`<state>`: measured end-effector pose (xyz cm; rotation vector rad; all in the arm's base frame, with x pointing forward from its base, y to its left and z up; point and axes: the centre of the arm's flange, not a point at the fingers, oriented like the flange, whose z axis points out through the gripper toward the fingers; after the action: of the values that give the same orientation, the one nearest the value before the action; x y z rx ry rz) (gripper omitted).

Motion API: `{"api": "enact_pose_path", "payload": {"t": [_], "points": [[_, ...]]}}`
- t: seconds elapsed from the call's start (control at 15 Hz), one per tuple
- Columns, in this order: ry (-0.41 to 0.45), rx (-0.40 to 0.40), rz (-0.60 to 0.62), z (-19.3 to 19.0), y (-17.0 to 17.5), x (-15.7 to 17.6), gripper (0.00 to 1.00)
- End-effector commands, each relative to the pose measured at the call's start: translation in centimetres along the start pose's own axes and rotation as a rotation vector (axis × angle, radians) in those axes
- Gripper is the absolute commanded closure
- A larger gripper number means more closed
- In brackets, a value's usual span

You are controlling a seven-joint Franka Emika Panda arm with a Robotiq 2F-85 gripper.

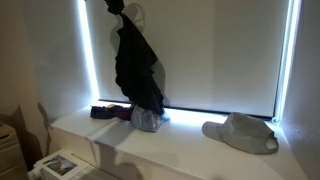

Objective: Move the black cloth on the window sill to the right

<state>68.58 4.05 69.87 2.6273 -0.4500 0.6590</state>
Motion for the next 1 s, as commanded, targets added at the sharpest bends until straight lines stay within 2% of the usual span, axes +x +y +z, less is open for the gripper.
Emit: {"api": "enact_pose_path", "payload": {"t": [0.0, 0.2, 0.4, 0.47, 0.6, 0.73, 0.8, 0.93], "points": [[0.004, 0.061, -0.189, 0.4, 1.4, -2.8, 1.0], [-0.041, 0.124, -0.321, 4.6, 3.4, -2.0, 1.0], [-0.076, 0.225, -0.431, 11.9, 7.0, 0.3, 1.0], [-0.095, 0.269, -0.458, 14.8, 7.9, 0.7, 0.73], [-0.15, 0.344, -0.514, 20.8, 10.5, 0.4, 0.67], [-0.234, 0.415, -0.555, 26.6, 13.3, -0.6, 0.52], [-0.18, 0.356, -0.504, 22.6, 12.0, -0.8, 0.69], [-0.221, 0.391, -0.525, 27.0, 13.7, -1.8, 0.55]]}}
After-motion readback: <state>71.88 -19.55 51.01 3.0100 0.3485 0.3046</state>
